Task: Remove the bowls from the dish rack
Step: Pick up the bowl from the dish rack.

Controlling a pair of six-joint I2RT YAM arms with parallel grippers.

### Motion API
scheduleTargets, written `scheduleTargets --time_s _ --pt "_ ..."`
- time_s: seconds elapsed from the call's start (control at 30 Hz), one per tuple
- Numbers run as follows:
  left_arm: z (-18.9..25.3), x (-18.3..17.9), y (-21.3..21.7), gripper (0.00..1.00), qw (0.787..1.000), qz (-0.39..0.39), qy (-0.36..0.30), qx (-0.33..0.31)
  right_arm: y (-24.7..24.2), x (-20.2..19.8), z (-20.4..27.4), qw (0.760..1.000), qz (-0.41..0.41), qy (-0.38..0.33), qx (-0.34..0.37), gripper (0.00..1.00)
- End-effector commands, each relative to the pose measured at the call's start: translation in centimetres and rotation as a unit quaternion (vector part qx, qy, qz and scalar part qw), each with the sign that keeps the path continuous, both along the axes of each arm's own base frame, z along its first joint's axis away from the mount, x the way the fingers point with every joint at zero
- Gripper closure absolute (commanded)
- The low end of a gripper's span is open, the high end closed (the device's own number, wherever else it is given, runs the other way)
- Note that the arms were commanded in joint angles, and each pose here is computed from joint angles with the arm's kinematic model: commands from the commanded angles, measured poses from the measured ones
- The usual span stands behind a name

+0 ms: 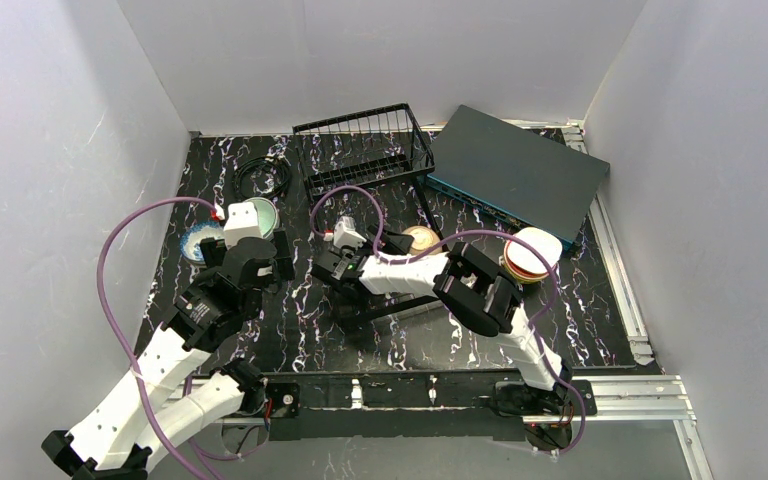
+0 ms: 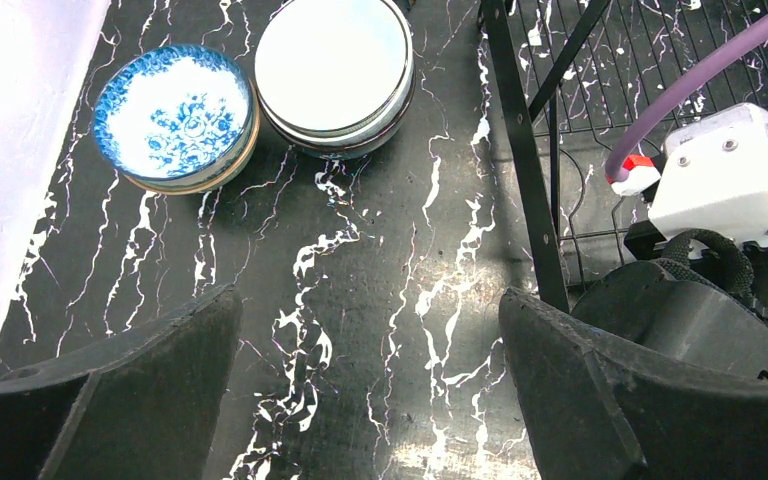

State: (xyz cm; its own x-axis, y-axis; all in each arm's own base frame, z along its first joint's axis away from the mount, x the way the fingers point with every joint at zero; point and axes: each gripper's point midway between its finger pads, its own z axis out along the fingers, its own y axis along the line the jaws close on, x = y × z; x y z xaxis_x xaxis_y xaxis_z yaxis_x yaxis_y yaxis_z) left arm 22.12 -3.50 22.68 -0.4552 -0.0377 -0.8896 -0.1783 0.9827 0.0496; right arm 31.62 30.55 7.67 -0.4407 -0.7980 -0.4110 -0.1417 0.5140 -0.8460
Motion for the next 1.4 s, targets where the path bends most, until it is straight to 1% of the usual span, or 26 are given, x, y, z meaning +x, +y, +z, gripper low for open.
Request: scheduleTargets --time_s 0.0,0.17,0.3,0.6,0.87,1.03,1.2,1.37 --pt "-0.1 -0.2 0.5 0.02 1.000 0.010 -0.003 -0.001 -1.8 -0.9 -1.4 0.995 0.008 0.049 -0.086 0.18" --pt "-0.2 -0.1 0.4 0.02 1.000 0.008 -0.001 -0.003 -1.6 -0.7 -0.5 0.996 0.010 0.042 -0.077 0.24" --pt "-0.2 -0.1 0.2 0.02 1.000 0.005 0.000 -0.006 -1.3 -0.6 0.8 0.997 0.013 0.039 -0.066 0.32" --pt "-0.4 0.0 0.0 0.02 1.000 0.000 0.003 -0.014 -0.4 -0.7 3.8 0.999 0.028 0.042 -0.019 0.47" --pt "-0.6 0.1 -0.3 0.02 1.000 -0.004 0.007 -0.021 0.3 -1.1 5.6 0.997 0.043 0.054 0.039 0.55" --pt "-0.6 0.1 -0.3 0.02 1.000 -0.004 0.008 -0.023 0.7 -1.3 6.6 0.994 0.050 0.058 0.075 0.58" --pt "-0.7 0.2 -0.7 0.02 0.999 -0.013 0.008 -0.032 1.3 -1.4 8.1 0.990 0.062 0.057 0.113 0.63" --pt "-0.7 0.1 -1.6 0.02 0.998 -0.033 0.011 -0.051 2.3 -1.5 9.3 0.978 0.081 0.063 0.181 0.65"
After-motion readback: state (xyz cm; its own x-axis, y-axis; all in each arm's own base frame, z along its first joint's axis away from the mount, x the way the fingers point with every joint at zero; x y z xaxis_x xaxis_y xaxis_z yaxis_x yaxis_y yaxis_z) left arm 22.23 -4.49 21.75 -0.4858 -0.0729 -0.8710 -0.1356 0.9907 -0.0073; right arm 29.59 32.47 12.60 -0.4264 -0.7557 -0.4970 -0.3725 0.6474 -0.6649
